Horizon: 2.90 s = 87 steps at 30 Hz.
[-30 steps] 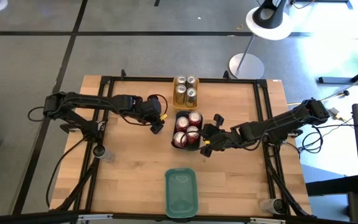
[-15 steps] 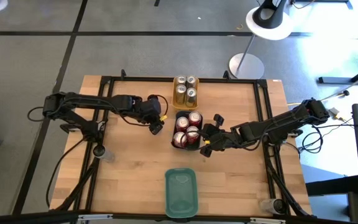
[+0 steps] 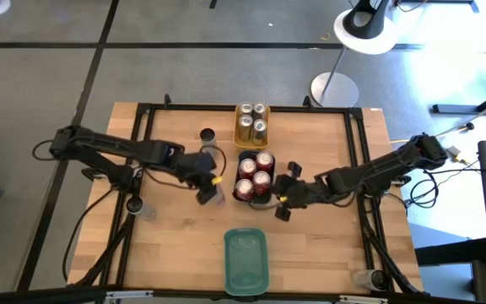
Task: Sort soda cans
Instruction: Put the middle top white, pink soda can into the green bin
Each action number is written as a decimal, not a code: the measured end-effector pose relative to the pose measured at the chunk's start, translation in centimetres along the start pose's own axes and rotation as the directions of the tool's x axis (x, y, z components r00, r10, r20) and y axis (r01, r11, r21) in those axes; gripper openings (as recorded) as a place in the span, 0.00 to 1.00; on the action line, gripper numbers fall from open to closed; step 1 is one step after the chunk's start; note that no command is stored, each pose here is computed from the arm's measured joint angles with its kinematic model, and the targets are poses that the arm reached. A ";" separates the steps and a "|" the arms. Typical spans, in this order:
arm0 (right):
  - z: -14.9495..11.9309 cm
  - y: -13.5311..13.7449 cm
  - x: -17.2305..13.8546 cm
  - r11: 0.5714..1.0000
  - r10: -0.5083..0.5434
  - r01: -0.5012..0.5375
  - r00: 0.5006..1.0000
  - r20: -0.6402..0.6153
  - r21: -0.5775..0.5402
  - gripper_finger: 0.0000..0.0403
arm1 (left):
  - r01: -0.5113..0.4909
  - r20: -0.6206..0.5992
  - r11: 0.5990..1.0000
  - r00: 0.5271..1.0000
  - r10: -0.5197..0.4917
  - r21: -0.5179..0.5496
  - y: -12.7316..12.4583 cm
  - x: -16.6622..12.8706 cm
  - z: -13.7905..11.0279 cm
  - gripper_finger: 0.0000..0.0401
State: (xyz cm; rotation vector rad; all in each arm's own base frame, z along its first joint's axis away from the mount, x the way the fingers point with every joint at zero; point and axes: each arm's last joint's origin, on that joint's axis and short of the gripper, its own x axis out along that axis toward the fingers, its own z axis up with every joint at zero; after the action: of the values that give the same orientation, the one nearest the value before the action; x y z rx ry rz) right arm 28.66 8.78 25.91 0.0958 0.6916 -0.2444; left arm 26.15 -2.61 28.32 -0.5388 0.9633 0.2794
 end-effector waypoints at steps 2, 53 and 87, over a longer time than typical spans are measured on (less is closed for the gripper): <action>-0.3 0.8 -0.5 1.000 0.024 -0.024 1.000 0.005 -0.019 0.04 | 0.047 0.003 0.999 0.999 -0.047 0.025 -1.3 -0.4 -0.5 0.63; -6.4 9.4 -8.0 0.991 0.130 -0.124 0.983 0.127 -0.060 0.04 | 0.027 0.098 0.975 0.994 -0.050 0.219 -17.0 8.7 -2.3 0.67; -6.6 9.2 -8.0 0.992 0.110 -0.102 0.987 0.115 -0.076 0.04 | 0.036 0.130 0.958 0.989 -0.076 0.286 -17.2 10.4 -1.6 0.87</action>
State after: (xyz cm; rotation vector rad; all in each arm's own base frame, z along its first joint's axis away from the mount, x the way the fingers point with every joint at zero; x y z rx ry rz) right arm 20.99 20.32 26.01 0.0501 0.5737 -0.1223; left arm 38.53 -17.98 24.21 -0.2796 0.8324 0.1227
